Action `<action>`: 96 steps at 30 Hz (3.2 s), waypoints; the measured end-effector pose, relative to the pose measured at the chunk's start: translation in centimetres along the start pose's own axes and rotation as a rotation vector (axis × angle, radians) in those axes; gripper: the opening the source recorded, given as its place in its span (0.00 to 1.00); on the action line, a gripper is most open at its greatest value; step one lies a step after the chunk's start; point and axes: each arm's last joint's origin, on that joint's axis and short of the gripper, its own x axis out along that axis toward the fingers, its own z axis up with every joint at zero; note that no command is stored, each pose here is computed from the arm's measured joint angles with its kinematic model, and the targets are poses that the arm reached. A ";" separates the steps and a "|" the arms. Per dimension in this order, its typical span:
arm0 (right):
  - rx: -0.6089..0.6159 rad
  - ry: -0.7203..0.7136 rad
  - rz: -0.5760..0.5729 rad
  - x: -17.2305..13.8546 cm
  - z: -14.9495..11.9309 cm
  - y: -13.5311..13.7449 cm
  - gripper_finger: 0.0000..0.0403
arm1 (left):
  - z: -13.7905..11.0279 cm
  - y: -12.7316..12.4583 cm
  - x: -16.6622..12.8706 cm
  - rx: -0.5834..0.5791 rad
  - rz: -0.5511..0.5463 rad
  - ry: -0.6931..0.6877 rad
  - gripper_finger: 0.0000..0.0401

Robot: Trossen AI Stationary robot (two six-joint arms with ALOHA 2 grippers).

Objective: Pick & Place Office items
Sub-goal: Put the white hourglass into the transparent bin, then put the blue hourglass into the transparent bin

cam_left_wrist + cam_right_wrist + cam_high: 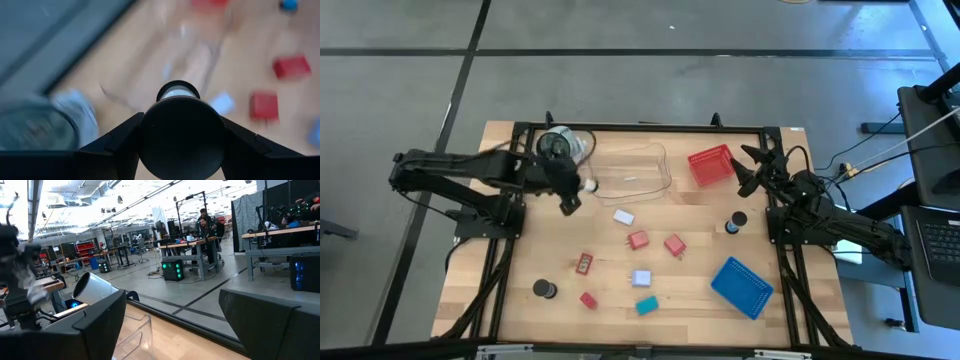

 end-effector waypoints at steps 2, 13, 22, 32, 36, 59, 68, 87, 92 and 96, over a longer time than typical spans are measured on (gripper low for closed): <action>0.000 0.000 0.000 0.0 0.0 0.0 0.80 | 0.9 0.1 -0.3 0.008 0.024 -0.057 0.52; 0.000 0.000 0.000 0.0 0.0 0.0 0.80 | 4.2 0.7 7.8 0.066 -0.042 0.057 0.52; 0.000 0.000 0.000 0.0 0.0 0.0 0.80 | 3.8 2.7 17.8 0.058 -0.106 0.294 0.52; 0.000 0.000 0.000 0.0 0.0 0.0 0.80 | 3.1 4.2 21.4 0.033 -0.082 0.362 0.52; 0.000 0.000 0.000 0.0 0.0 0.0 0.80 | 3.2 4.3 21.1 0.035 -0.077 0.362 0.52; 0.000 0.000 0.000 0.0 0.0 0.0 0.80 | 5.9 4.2 19.0 0.091 -0.093 0.335 0.68; 0.000 0.000 0.000 0.0 0.0 0.0 0.80 | 9.0 3.4 15.6 0.141 -0.056 0.315 0.64; 0.000 0.000 0.000 0.0 0.0 0.0 0.80 | 0.0 -4.7 1.1 -0.128 -0.094 0.444 0.61; 0.000 0.000 0.000 0.0 0.0 0.0 0.80 | -3.5 -5.9 -0.2 -0.199 -0.029 0.547 0.64; 0.000 0.001 0.000 0.0 0.0 0.0 0.80 | -5.5 -7.0 -0.6 -0.201 -0.045 0.617 0.67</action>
